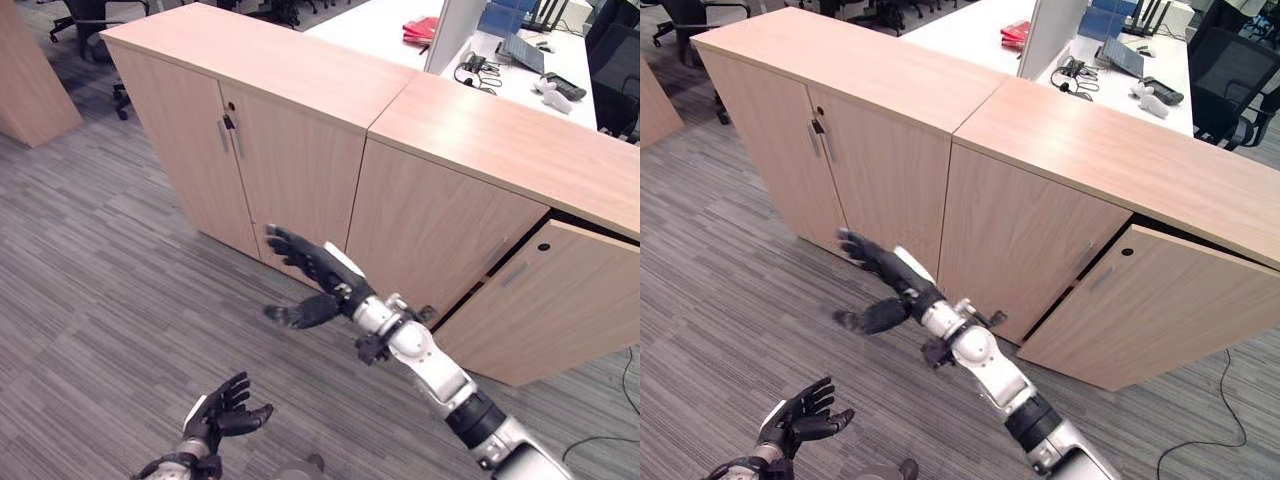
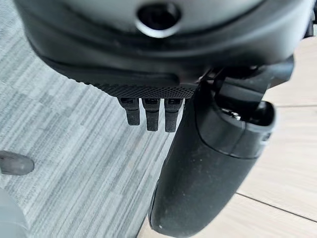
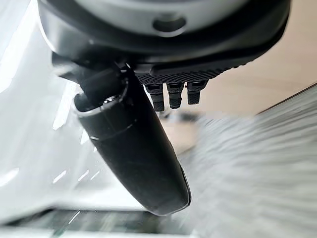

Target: Put the empty folder in the office cabinet

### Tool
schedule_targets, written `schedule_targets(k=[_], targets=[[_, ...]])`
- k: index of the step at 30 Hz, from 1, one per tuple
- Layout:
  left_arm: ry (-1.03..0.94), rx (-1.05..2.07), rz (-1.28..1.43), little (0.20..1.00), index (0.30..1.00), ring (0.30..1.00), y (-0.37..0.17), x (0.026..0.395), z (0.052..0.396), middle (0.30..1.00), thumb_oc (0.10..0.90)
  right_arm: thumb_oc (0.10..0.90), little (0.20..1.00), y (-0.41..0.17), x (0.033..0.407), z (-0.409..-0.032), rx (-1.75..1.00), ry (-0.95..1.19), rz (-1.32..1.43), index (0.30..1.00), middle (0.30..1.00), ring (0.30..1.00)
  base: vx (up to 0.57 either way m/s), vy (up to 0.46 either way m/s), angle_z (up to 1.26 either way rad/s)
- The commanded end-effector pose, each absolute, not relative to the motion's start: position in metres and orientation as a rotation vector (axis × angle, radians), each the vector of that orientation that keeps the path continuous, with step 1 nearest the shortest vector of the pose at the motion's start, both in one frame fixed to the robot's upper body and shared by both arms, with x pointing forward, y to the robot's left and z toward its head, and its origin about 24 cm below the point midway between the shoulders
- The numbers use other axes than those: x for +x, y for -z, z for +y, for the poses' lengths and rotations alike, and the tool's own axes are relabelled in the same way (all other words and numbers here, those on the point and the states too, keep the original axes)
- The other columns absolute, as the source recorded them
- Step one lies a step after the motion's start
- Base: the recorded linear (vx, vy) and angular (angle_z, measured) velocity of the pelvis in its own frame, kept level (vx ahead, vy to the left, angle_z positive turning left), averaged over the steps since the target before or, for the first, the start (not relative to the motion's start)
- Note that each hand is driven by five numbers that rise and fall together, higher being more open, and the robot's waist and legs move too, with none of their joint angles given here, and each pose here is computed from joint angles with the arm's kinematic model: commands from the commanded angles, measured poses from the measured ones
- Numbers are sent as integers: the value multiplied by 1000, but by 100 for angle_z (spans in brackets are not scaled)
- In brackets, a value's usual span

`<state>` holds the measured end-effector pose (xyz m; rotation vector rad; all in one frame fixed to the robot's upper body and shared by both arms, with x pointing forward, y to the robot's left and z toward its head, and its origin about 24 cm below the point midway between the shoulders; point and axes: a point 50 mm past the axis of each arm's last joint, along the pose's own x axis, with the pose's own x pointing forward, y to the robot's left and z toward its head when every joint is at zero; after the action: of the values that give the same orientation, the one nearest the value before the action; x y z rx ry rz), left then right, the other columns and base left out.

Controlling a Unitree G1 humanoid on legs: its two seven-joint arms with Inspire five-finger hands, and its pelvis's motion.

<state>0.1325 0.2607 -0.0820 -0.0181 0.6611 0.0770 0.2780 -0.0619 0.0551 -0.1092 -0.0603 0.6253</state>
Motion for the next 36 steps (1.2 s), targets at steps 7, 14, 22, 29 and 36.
schedule_targets(k=[7,14,22,29,36], targets=[[-3,-52,500,900,900,900,67,162,241,900,800,800,900,-20,272,-148,-252,-297,72,900,900,900,43,-31,-27],[-17,-89,505,900,900,900,70,161,238,900,800,800,900,46,232,-184,-278,-163,374,900,900,900,22,-53,-13],[-5,-8,532,900,900,900,73,157,238,900,800,800,900,84,192,-206,-360,-140,578,900,900,900,4,-24,-12],[7,70,572,900,900,900,80,154,237,900,800,800,900,93,188,-213,-333,-71,627,900,900,900,10,-1,-7],[9,99,602,900,900,900,85,150,237,900,800,800,900,89,194,-209,-322,-73,602,900,900,900,11,8,-15]])
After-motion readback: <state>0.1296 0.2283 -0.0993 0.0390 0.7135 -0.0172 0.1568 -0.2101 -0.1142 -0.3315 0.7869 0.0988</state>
